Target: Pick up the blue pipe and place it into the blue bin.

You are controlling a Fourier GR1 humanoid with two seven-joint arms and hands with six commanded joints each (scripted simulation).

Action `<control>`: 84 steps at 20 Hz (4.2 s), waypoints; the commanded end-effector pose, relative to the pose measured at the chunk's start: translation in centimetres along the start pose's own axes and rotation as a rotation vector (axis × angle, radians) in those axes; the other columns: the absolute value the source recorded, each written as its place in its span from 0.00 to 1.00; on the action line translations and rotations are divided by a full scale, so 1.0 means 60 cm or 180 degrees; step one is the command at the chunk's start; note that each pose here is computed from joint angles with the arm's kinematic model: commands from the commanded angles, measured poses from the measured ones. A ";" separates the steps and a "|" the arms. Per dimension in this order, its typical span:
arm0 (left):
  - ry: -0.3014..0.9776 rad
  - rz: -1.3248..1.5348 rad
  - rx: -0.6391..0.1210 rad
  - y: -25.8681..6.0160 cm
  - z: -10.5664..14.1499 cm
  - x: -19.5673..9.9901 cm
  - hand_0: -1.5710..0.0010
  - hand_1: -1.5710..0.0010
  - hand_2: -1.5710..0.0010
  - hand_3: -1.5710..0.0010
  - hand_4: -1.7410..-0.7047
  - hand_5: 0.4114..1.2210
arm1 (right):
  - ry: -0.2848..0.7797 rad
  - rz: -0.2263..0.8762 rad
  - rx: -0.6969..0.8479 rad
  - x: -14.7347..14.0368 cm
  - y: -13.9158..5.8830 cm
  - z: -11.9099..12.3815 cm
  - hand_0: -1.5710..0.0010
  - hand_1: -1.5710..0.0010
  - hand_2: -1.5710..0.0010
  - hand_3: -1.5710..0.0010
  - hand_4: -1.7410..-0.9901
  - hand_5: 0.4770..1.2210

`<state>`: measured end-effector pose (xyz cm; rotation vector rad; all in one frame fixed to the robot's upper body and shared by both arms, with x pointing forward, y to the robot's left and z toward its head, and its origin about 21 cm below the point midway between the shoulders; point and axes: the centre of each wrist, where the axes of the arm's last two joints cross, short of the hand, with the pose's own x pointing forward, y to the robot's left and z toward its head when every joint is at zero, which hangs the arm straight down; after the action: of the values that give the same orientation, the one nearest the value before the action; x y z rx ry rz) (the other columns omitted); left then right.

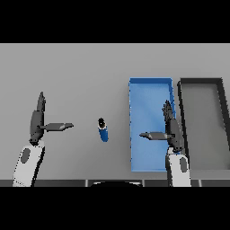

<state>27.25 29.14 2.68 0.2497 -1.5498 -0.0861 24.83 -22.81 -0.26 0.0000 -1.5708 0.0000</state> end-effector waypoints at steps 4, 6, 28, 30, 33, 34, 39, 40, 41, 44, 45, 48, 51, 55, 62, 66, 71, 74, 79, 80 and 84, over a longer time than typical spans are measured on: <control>-0.0029 0.0003 -0.0005 -0.005 0.001 0.001 1.00 1.00 1.00 1.00 0.71 0.22 | 0.0001 0.0003 -0.0006 0.000 -0.005 0.000 1.00 1.00 1.00 1.00 0.69 0.17; -0.0027 -0.0013 0.0003 -0.008 0.004 -0.003 1.00 1.00 1.00 1.00 0.71 0.22 | 0.0030 0.0006 -0.0011 0.000 -0.008 -0.002 1.00 1.00 1.00 1.00 0.69 0.17; -0.0129 -0.0546 -0.2466 -0.052 0.073 0.014 1.00 1.00 1.00 1.00 0.62 0.06 | -0.0387 0.0769 0.0488 0.022 -0.034 0.040 1.00 1.00 1.00 1.00 0.65 0.19; -0.0135 -0.0548 -0.2573 -0.080 0.081 0.009 1.00 1.00 1.00 1.00 0.62 0.04 | -0.0393 0.0765 0.0499 0.025 -0.039 0.038 1.00 1.00 1.00 1.00 0.64 0.19; -0.0130 -0.0502 -0.2684 -0.110 0.074 0.002 1.00 1.00 1.00 1.00 0.60 0.04 | -0.0367 0.0715 0.0505 0.026 -0.036 0.039 1.00 1.00 1.00 1.00 0.63 0.19; -0.0117 -0.0487 -0.2708 -0.122 0.071 0.000 1.00 1.00 1.00 1.00 0.60 0.04 | -0.0349 0.0720 0.0484 0.026 -0.032 0.039 1.00 1.00 1.00 1.00 0.62 0.19; -0.0047 -0.0385 -0.2803 -0.181 0.056 -0.015 1.00 1.00 1.00 1.00 0.60 0.05 | -0.0373 0.0729 0.0471 0.025 -0.035 0.050 1.00 1.00 1.00 1.00 0.62 0.18; -0.0053 -0.0336 -0.2832 -0.189 0.051 -0.017 1.00 1.00 1.00 1.00 0.60 0.04 | -0.0347 0.0710 0.0469 0.023 -0.037 0.052 1.00 1.00 1.00 1.00 0.62 0.17; -0.0065 -0.0385 -0.2811 -0.199 0.046 -0.018 1.00 1.00 1.00 1.00 0.61 0.04 | -0.0329 0.0719 0.0441 0.022 -0.038 0.047 1.00 1.00 1.00 1.00 0.62 0.17; -0.0202 -0.0419 -0.2821 -0.219 0.042 -0.024 1.00 1.00 1.00 1.00 0.64 0.04 | -0.0342 0.0743 0.0446 0.023 -0.041 0.046 1.00 1.00 1.00 1.00 0.63 0.16; -0.0236 -0.0318 -0.2849 -0.226 0.034 -0.019 1.00 1.00 1.00 1.00 0.64 0.06 | -0.0334 0.0729 0.0436 0.025 -0.042 0.043 1.00 1.00 1.00 1.00 0.64 0.16; -0.0259 -0.0065 -0.2842 -0.241 0.029 -0.028 1.00 0.98 0.93 0.94 0.58 0.17 | -0.0368 0.0711 0.0460 0.022 -0.044 0.054 1.00 1.00 1.00 1.00 0.63 0.17; -0.0175 0.0255 -0.2745 -0.257 0.033 -0.036 0.72 0.62 0.55 0.54 0.38 0.51 | -0.0323 0.0717 0.0426 0.020 -0.040 0.049 1.00 1.00 1.00 1.00 0.64 0.17; -0.0290 0.0373 -0.2689 -0.274 0.045 -0.038 0.29 0.26 0.23 0.26 0.16 0.80 | -0.0392 0.0738 0.0451 0.027 -0.041 0.046 1.00 1.00 1.00 1.00 0.64 0.18; -0.0718 0.0374 -0.2650 -0.290 0.051 0.000 0.06 0.05 0.05 0.11 0.04 0.96 | -0.0337 0.0767 0.0453 0.025 -0.038 0.037 1.00 1.00 1.00 1.00 0.66 0.20; -0.1074 0.0514 -0.2773 -0.292 0.050 0.051 0.03 0.02 0.02 0.08 0.02 0.98 | -0.0339 0.0823 0.0447 0.024 -0.043 0.046 1.00 1.00 1.00 1.00 0.68 0.20; -0.1085 0.0457 -0.2936 -0.294 0.052 0.100 0.01 0.01 0.01 0.08 0.02 0.99 | -0.0402 0.0807 0.0467 0.019 -0.046 0.048 1.00 1.00 1.00 1.00 0.70 0.22; -0.1056 0.0380 -0.2983 -0.298 0.049 0.109 0.00 0.00 0.00 0.08 0.01 1.00 | -0.0392 0.0846 0.0457 0.020 -0.047 0.045 1.00 1.00 1.00 1.00 0.74 0.21; -0.1012 0.0373 -0.3023 -0.301 0.055 0.107 0.00 0.00 0.00 0.08 0.01 1.00 | -0.0358 0.0776 0.0379 0.013 -0.043 0.053 1.00 1.00 1.00 1.00 0.75 0.20; -0.1026 0.0385 -0.3030 -0.299 0.051 0.110 0.00 0.00 0.00 0.08 0.01 1.00 | -0.0341 0.0770 0.0366 0.013 -0.043 0.055 1.00 1.00 1.00 1.00 0.74 0.20; -0.1016 0.0340 -0.3026 -0.300 0.058 0.106 0.00 0.00 0.00 0.08 0.01 1.00 | -0.0382 0.0731 0.0377 0.014 -0.041 0.058 1.00 1.00 1.00 1.00 0.72 0.19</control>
<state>25.77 9.98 5.05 -0.6250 -1.6611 -0.7827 21.38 -25.25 0.56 -0.0888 -1.6801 0.2775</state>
